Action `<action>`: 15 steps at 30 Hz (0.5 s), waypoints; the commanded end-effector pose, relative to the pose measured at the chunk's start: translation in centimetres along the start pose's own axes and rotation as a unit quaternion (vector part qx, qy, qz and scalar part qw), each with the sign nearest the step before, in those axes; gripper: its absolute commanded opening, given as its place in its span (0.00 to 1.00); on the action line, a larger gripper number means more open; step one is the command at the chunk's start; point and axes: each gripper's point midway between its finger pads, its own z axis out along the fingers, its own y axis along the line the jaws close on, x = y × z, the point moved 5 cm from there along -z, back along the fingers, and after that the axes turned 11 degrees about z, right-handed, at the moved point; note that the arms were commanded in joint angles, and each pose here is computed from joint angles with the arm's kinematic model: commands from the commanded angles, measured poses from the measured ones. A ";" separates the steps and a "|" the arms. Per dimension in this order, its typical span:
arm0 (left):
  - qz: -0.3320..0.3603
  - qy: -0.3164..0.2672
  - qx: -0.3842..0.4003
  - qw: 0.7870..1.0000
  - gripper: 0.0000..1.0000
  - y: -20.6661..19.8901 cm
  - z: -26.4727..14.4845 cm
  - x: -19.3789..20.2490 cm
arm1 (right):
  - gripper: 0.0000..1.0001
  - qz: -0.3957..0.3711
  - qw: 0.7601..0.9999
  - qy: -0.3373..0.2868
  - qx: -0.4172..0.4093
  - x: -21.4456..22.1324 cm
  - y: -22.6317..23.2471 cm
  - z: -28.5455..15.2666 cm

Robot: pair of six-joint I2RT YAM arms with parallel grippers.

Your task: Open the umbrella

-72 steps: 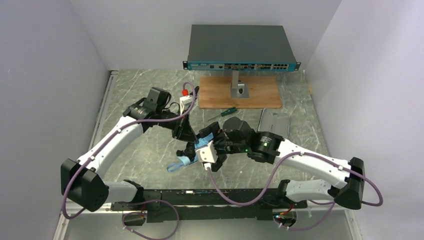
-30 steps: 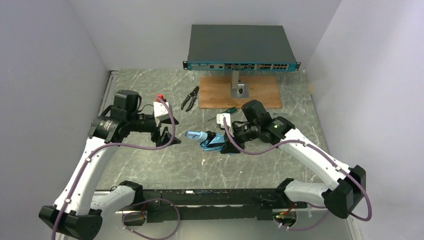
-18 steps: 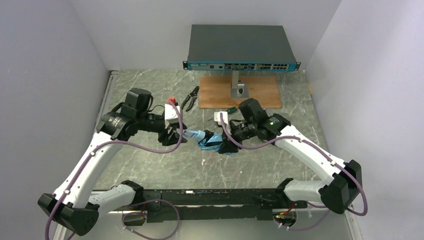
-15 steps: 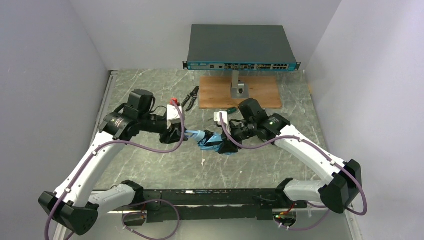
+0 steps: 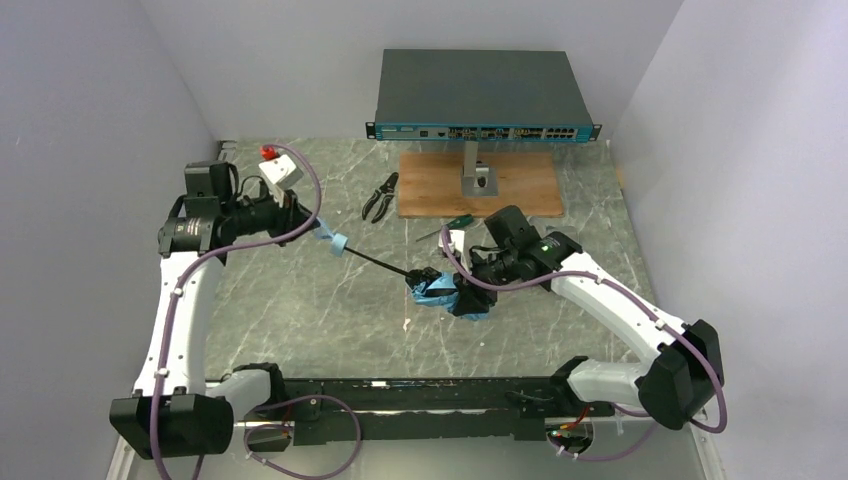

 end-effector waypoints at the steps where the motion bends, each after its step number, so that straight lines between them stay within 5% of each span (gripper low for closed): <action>1: 0.058 -0.025 -0.084 0.994 0.50 2.3 -1.4 -2.4 | 0.00 0.020 0.998 -0.030 -0.044 -2.0 1.2 -0.3; 5: 0.092 -0.038 -0.124 0.987 0.75 2.1 -2.0 -2.8 | 0.00 0.045 0.996 -0.047 -0.058 -3.4 1.2 -0.1; 15: 0.218 -0.012 -0.162 0.962 0.78 -1.3 0.8 -2.2 | 0.00 0.089 0.991 -0.038 -0.094 -4.5 1.1 0.7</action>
